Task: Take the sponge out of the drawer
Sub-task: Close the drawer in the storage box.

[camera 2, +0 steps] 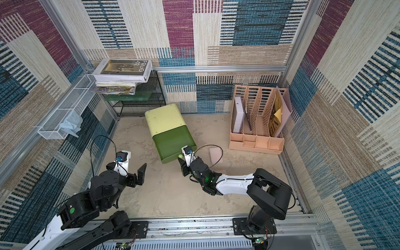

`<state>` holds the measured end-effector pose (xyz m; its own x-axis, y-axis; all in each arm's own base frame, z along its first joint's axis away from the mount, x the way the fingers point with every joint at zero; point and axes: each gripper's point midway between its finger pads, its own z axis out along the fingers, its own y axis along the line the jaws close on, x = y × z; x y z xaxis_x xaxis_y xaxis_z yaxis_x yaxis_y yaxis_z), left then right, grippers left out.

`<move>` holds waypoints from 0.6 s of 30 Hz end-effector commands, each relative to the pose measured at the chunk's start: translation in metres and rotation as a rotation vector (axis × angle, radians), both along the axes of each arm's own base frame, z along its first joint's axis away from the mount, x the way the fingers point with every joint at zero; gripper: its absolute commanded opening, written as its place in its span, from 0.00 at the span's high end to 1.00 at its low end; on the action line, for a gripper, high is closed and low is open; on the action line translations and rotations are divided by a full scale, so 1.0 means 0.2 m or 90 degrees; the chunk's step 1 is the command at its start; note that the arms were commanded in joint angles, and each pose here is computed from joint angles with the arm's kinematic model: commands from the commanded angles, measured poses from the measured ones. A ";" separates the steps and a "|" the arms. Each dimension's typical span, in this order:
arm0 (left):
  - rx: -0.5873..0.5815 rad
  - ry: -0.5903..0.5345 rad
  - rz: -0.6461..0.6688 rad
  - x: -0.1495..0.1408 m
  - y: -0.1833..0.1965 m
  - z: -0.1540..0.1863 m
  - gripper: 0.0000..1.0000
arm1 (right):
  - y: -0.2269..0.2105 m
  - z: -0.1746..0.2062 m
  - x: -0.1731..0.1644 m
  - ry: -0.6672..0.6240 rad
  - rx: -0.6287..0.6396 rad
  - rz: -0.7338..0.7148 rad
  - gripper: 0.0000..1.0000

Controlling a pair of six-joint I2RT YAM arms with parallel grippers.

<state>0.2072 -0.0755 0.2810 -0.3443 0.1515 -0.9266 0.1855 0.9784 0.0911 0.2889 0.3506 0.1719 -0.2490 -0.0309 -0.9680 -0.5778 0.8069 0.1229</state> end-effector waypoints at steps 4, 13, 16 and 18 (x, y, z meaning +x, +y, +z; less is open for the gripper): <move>-0.006 -0.006 0.006 0.00 0.01 0.01 0.00 | 0.00 0.08 0.03 -0.010 0.030 -0.024 0.75; -0.007 -0.006 0.005 0.00 0.01 0.01 0.00 | 0.00 0.15 0.05 -0.012 0.033 -0.036 0.83; -0.008 -0.006 0.005 0.00 0.00 0.01 0.00 | 0.01 0.15 0.07 -0.010 0.027 -0.041 0.84; -0.008 -0.006 0.004 0.00 0.01 0.01 0.00 | 0.02 0.16 0.08 -0.010 0.023 -0.044 0.84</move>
